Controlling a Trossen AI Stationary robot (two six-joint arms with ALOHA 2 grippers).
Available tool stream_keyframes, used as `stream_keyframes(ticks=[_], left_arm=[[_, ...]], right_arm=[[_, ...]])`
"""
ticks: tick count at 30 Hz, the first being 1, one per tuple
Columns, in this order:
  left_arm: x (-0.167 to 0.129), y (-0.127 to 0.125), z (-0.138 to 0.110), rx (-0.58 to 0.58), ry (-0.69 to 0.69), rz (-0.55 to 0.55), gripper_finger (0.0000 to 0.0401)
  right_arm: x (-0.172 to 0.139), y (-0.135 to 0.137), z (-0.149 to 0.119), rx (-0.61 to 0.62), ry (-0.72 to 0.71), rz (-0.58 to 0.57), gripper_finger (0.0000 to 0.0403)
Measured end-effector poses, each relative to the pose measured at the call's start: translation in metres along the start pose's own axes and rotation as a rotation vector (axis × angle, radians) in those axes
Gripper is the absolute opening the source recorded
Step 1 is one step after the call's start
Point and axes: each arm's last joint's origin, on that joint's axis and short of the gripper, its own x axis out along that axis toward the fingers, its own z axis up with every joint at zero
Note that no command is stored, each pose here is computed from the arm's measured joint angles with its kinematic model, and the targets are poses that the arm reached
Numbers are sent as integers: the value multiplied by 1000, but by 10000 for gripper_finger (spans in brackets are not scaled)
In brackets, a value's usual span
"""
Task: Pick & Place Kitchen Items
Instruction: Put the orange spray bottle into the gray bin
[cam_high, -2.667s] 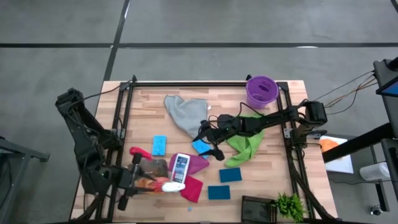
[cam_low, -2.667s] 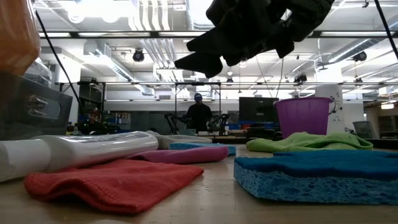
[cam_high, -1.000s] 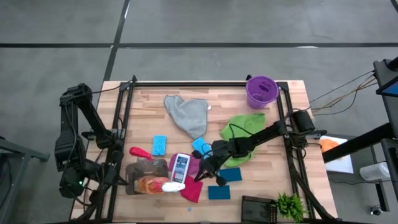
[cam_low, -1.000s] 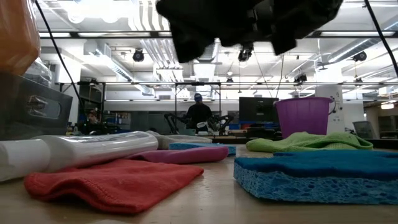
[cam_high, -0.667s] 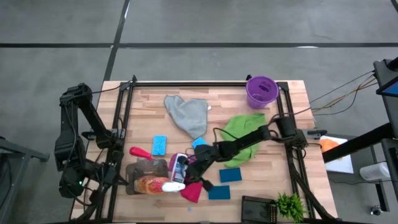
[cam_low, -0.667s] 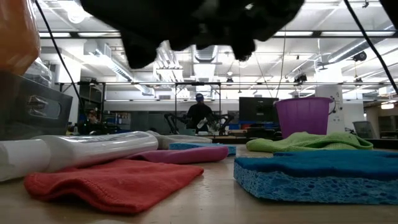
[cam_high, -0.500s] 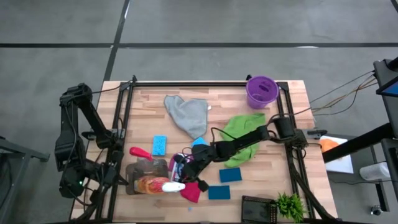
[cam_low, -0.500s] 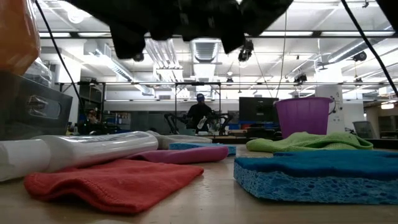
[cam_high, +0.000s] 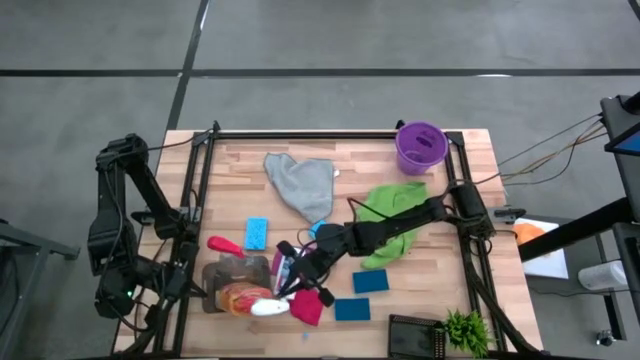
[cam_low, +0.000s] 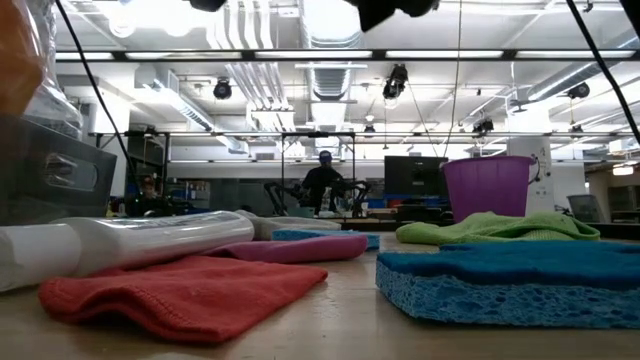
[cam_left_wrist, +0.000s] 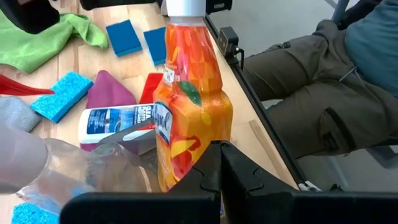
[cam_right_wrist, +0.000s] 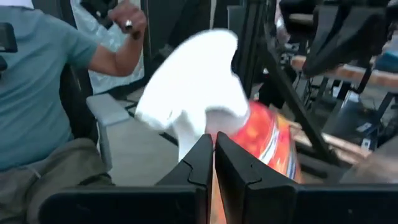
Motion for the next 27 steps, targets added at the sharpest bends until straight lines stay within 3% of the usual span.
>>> stream_keyframes(ticks=[9, 12, 15, 18, 23, 27], left_arm=[[0, 0, 0, 1, -2, 2, 0], [0, 0, 0, 3, -2, 2, 0], [0, 0, 0, 9, -1, 1, 0], [0, 0, 0, 11, 0, 1, 0], [0, 0, 0, 11, 0, 1, 0], [0, 0, 0, 11, -5, 5, 0]], right_arm=[[-8, -4, 9, 4, 124, -218, 18], [-20, 2, 22, 13, 214, -223, 18], [-35, 15, 35, 53, 317, -137, 18], [-48, 34, 47, 65, 363, 60, 18], [-56, 50, 58, 42, 275, 353, 18], [-54, 49, 48, 25, 254, 460, 18]])
